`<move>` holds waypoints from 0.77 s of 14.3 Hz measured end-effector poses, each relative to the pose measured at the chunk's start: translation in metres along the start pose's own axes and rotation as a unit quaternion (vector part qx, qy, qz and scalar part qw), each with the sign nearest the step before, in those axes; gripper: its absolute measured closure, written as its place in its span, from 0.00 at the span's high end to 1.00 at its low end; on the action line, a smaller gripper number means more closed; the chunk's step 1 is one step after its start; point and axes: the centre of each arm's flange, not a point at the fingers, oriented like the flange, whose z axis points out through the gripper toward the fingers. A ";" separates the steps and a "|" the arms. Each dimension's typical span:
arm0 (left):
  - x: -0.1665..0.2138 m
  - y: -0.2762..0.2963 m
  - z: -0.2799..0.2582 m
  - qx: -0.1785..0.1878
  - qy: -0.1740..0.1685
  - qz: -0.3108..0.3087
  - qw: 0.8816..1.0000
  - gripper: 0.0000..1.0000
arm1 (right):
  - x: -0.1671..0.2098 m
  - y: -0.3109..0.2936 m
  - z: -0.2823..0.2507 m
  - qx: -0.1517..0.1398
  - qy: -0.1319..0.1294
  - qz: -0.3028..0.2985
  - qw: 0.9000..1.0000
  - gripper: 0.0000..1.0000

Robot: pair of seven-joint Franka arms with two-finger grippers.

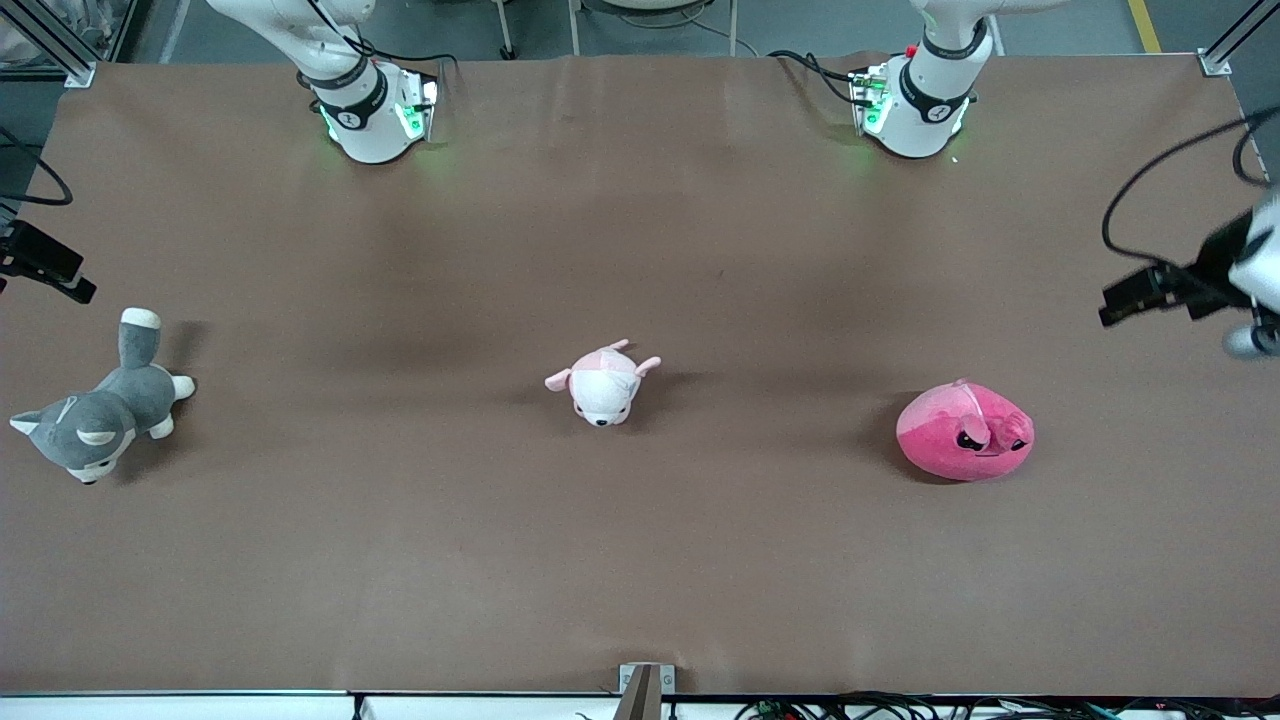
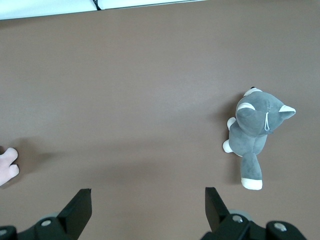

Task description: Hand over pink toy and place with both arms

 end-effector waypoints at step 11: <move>0.067 0.012 0.151 -0.059 0.007 -0.035 0.998 1.00 | -0.007 0.003 0.000 0.000 -0.019 0.001 1.000 1.00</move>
